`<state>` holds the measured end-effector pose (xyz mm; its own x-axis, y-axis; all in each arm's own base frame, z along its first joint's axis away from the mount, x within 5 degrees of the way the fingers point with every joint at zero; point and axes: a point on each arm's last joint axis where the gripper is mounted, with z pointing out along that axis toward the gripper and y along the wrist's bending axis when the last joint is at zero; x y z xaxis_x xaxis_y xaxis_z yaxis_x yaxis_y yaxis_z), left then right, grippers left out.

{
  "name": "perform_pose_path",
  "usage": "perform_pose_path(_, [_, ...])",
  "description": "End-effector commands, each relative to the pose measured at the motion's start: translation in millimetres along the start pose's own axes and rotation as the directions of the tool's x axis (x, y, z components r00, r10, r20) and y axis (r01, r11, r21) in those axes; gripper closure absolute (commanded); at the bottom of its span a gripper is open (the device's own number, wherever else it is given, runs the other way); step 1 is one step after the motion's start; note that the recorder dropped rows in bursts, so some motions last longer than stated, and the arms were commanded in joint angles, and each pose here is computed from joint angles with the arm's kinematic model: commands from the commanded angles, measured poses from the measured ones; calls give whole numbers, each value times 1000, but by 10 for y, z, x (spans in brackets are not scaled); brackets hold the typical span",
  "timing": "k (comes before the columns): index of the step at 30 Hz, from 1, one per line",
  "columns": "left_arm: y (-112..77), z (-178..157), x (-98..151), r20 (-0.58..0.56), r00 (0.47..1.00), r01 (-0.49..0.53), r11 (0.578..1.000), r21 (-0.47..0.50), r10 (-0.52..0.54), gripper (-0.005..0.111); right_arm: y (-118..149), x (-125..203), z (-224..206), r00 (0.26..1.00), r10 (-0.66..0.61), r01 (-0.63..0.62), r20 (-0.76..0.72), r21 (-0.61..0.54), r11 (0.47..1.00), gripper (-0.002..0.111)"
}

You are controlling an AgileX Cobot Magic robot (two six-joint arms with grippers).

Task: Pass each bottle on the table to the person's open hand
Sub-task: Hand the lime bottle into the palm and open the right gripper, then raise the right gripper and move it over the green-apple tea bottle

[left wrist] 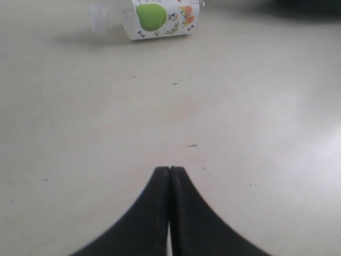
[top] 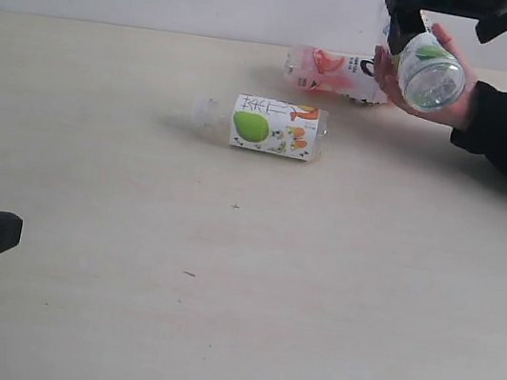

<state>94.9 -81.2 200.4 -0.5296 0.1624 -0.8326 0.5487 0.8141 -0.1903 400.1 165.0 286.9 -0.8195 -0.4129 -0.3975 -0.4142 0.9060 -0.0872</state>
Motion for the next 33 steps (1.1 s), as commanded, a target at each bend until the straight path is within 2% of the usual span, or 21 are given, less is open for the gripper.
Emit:
perform_pose_path(1, [1,-4,-1,10,1000,1,1000,2,-1,107,236,111,-464,992,-122,119,-29,-95,988,11])
perform_pose_path(3, [1,-4,-1,10,1000,1,1000,2,-1,107,254,160,-678,997,-78,78,5,-83,993,11])
perform_pose_path(7, [1,-4,-1,10,1000,1,1000,2,-1,107,322,435,-1192,993,-81,94,86,-169,981,11])
perform_pose_path(18, [1,-4,-1,10,1000,1,1000,2,-1,107,201,999,-2038,944,-188,218,270,-88,972,12])
perform_pose_path(27, [1,-4,-1,10,1000,1,1000,2,-1,107,193,1017,-2073,934,-219,248,281,-71,966,12])
perform_pose_path(33, [1,-4,-1,10,1000,1,1000,2,-1,107,215,938,-1911,916,-316,341,247,-64,938,12])
